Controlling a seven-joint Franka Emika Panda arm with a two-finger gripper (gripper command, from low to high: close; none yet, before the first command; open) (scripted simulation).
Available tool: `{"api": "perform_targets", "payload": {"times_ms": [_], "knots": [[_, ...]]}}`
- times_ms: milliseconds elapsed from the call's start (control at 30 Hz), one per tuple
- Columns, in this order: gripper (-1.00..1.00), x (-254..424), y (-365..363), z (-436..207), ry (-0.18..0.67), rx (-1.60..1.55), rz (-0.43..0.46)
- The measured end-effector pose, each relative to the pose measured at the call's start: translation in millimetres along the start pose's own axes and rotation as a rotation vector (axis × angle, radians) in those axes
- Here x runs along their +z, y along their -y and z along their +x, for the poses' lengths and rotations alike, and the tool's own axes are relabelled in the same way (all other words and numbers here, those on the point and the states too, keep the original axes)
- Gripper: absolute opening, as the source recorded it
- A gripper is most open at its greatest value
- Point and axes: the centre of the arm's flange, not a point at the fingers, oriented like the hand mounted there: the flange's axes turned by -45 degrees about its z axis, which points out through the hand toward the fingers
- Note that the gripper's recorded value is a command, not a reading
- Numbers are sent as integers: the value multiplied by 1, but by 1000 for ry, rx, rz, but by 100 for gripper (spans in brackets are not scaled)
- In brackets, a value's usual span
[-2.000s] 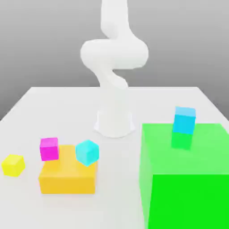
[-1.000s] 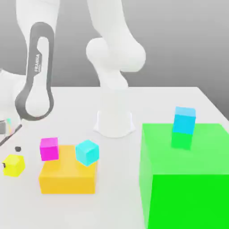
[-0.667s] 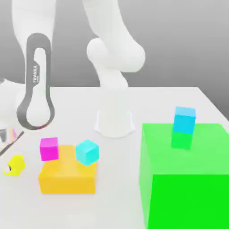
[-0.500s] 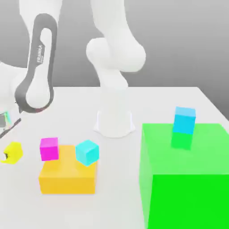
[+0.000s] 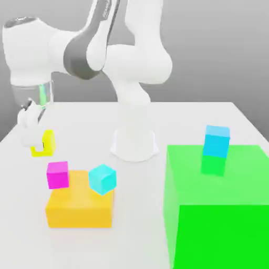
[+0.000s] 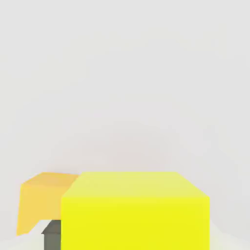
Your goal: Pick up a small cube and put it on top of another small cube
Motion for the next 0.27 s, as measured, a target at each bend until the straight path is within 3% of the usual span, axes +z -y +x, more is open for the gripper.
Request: {"api": "perform_targets", "payload": {"times_ms": [167,200,267], "knots": [[-100,49,0,-4,0,-12,0],[100,55,0,-4,0,-12,0],[100,55,0,-4,0,-12,0]]}}
